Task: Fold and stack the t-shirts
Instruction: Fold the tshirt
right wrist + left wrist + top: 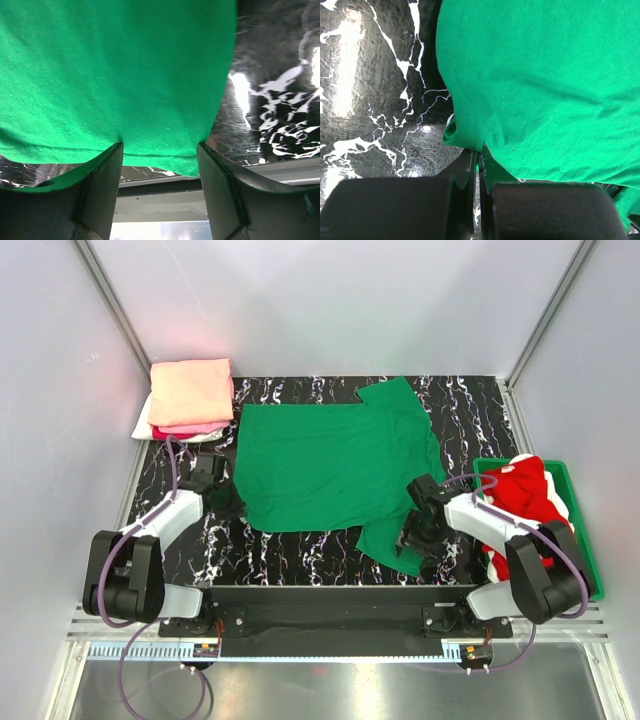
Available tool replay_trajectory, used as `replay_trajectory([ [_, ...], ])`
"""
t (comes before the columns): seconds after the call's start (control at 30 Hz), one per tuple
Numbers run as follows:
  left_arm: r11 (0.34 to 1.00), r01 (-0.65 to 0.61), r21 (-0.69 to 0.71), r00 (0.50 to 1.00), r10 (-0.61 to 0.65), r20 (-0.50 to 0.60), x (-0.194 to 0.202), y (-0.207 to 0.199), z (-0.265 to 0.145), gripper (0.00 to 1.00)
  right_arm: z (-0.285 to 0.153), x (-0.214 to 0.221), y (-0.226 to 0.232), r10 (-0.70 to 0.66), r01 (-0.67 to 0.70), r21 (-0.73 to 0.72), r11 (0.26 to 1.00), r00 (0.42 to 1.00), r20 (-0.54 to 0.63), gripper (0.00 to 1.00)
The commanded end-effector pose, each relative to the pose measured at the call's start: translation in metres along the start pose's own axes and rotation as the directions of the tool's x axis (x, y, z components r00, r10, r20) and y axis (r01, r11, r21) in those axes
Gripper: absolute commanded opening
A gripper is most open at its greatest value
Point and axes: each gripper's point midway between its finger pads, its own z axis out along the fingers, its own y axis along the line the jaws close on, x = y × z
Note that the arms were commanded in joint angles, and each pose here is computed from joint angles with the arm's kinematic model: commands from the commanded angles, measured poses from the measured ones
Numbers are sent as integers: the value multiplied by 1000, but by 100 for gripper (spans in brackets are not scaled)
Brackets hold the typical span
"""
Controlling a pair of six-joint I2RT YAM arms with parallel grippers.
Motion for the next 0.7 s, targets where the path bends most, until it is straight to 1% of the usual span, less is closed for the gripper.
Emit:
replay_trajectory([
  [0.0,998,-10,61,999,8,31,-10,-9,-7,0,-2,-3,19,-15,15,-15,1000,1000,3,68],
  [0.13,996,-10,88,999,7,34,-12,-14,-7,0,4,8,31,-28,26,-40,999,999,-43,69],
  [0.2,995,-14,94,999,11,34,-14,-16,-7,0,17,17,33,-27,24,-44,999,997,-74,65],
  [0.23,996,-15,93,999,12,33,-14,-15,-6,0,23,21,32,-27,24,-36,999,996,-91,61],
  [0.27,996,-21,88,999,18,32,-14,-14,-5,0,27,22,35,-16,12,-43,999,996,-86,53],
  [0.3,996,-22,88,999,20,30,-14,-14,-5,0,30,24,32,-9,6,-34,999,996,-89,49],
  [0.37,995,-21,95,1000,20,17,-12,-14,-3,0,29,23,30,-9,8,-14,1000,998,-68,44],
  [0.43,994,-18,106,1000,18,9,-10,-16,-2,0,24,21,30,-17,17,-6,1000,999,-43,43],
  [0.47,994,-18,110,1000,18,4,-9,-16,-1,0,22,20,24,-18,18,20,1000,999,-30,42],
  [0.5,993,-18,114,1000,18,0,-8,-17,-2,0,19,19,23,-20,20,22,1000,1000,-19,37],
  [0.6,993,-11,119,1000,12,-8,-5,-16,-5,0,6,17,23,-16,16,-1,1000,1000,13,28],
  [0.63,993,-7,120,1000,9,-13,-2,-15,-5,0,3,17,22,-12,12,-4,1000,1000,20,19],
  [0.67,993,0,120,1000,1,-14,0,-15,-8,0,-3,16,19,-13,13,-1,1000,999,36,14],
])
